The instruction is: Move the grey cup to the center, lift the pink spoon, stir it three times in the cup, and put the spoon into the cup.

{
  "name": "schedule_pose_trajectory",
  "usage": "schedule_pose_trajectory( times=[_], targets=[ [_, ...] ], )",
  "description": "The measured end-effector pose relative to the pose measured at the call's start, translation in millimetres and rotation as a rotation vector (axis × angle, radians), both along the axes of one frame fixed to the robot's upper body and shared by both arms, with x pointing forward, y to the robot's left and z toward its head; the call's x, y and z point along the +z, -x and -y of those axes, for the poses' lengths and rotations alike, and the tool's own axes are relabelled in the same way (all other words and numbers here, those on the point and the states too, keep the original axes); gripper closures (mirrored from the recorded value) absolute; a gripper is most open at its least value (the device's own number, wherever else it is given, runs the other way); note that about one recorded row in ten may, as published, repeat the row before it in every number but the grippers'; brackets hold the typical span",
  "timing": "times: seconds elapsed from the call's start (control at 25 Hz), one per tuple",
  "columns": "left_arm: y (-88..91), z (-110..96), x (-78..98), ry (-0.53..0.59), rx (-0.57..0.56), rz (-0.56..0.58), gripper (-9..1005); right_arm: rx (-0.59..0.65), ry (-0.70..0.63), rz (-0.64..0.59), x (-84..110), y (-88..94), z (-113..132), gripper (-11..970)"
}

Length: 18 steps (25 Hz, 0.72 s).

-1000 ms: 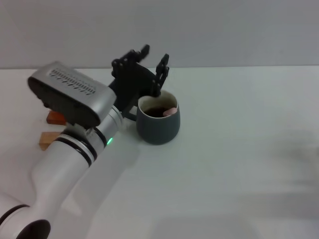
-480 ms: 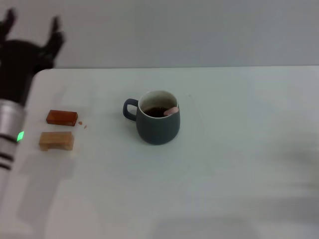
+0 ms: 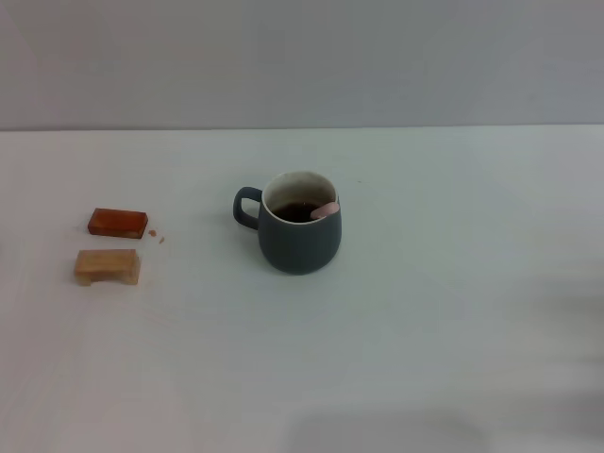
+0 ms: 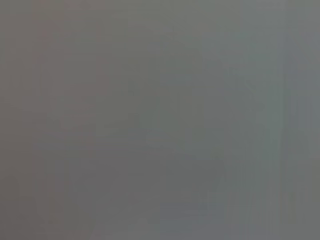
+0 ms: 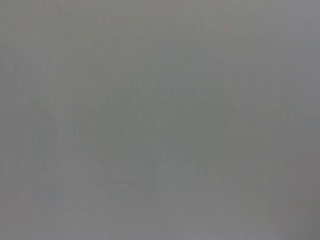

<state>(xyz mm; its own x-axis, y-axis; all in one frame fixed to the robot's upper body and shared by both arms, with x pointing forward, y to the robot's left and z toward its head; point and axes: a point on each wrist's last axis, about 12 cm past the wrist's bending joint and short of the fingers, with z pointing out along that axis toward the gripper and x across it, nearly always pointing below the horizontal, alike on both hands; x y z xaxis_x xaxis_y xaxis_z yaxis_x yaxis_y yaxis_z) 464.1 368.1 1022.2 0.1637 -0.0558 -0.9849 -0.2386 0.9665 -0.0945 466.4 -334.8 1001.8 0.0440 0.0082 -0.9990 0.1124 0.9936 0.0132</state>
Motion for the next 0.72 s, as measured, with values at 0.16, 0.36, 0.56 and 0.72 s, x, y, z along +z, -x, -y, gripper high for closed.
schedule_pose_trajectory(
  times=[0.16, 0.36, 0.56, 0.72],
  targets=[
    [4.4, -1, -1.5, -0.018, 0.003, -0.004, 150, -0.004, 0.003, -0.006, -1.2, 2.2, 1, 961],
    [0.9, 3, -3.3, -0.031, -0.021, -0.019, 150, -0.01, 0.004, -0.004, -2.0, 6.0, 2, 960],
    [-3.4, 7, -3.5, -0.037, -0.039, -0.025, 151, -0.012, 0.004, -0.001, -1.7, 6.6, 3, 960],
    [-5.5, 10, -3.7, -0.047, -0.056, -0.03, 151, -0.012, 0.004, 0.0, -1.5, 6.6, 3, 960]
  ],
)
